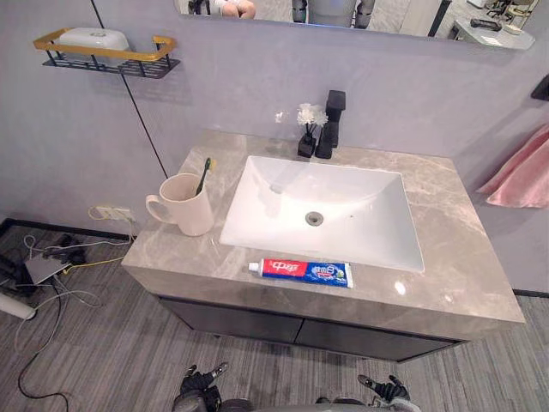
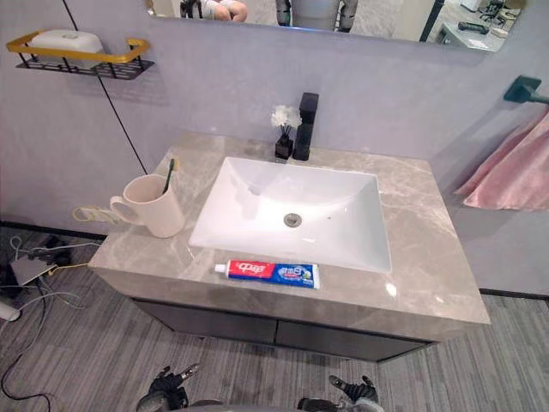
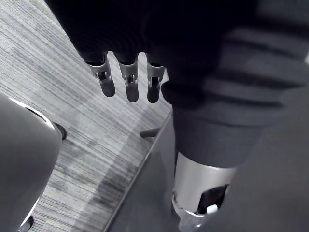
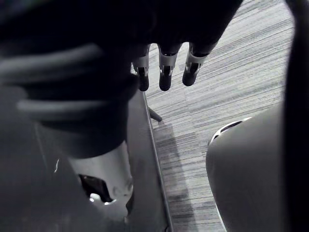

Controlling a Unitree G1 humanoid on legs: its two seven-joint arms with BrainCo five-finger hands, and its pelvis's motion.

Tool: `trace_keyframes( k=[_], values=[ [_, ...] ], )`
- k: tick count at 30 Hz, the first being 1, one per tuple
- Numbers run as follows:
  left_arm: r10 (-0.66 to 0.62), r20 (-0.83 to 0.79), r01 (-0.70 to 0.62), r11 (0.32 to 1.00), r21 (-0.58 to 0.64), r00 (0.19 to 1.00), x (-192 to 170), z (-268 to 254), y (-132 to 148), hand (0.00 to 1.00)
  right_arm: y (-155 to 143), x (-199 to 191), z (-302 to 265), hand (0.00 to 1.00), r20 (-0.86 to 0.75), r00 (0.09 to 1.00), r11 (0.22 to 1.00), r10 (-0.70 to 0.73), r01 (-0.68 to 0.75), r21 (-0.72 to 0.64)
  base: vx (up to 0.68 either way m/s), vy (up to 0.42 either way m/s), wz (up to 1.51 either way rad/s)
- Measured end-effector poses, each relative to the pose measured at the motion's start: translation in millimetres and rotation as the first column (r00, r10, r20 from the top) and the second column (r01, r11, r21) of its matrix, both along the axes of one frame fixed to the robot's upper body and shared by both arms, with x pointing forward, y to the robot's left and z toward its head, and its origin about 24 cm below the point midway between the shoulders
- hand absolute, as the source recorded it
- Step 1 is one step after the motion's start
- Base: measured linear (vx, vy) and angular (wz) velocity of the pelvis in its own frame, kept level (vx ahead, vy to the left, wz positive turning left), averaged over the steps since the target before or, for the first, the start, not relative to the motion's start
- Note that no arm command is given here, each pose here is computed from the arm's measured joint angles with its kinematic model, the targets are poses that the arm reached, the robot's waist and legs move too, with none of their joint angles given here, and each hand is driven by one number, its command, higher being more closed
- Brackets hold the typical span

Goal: Organize washtable

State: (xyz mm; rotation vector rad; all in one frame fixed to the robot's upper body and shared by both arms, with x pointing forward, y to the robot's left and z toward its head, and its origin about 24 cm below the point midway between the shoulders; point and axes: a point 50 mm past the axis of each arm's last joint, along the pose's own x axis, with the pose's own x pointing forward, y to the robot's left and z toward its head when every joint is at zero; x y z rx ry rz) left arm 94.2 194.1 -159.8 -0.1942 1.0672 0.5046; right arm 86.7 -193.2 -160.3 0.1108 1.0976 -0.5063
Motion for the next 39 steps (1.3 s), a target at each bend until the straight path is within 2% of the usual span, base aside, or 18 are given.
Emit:
trace_keyframes(
  k=[11, 29, 34, 39],
  values=[
    [0.002, -0.02, -0.003, 1.0, -0.023, 1.0, -6, -3, -8, 0.0, -3, -3, -2, 0.0, -0.026, 1.0, 1.0, 0.0, 0.0, 0.001, 0.01, 0.022, -0.01],
    [0.001, -0.032, -0.002, 1.0, -0.019, 0.999, -10, -4, -6, 0.0, -12, -4, -1, 0.0, -0.033, 0.998, 0.999, -0.048, 0.048, -0.008, -0.03, 0.003, -0.01],
    [-0.013, -0.033, 0.013, 1.0, -0.013, 0.999, -10, -3, -3, 0.0, -16, -12, -4, 0.0, -0.046, 0.988, 0.988, -0.15, 0.151, 0.021, 0.0, 0.0, -0.02],
    [-0.101, -0.045, 0.101, 0.995, -0.015, 0.994, -8, -4, -2, 0.0, -21, -23, -7, 0.0, -0.066, 0.954, 0.953, -0.291, 0.295, 0.063, 0.04, -0.009, -0.06]
  ],
)
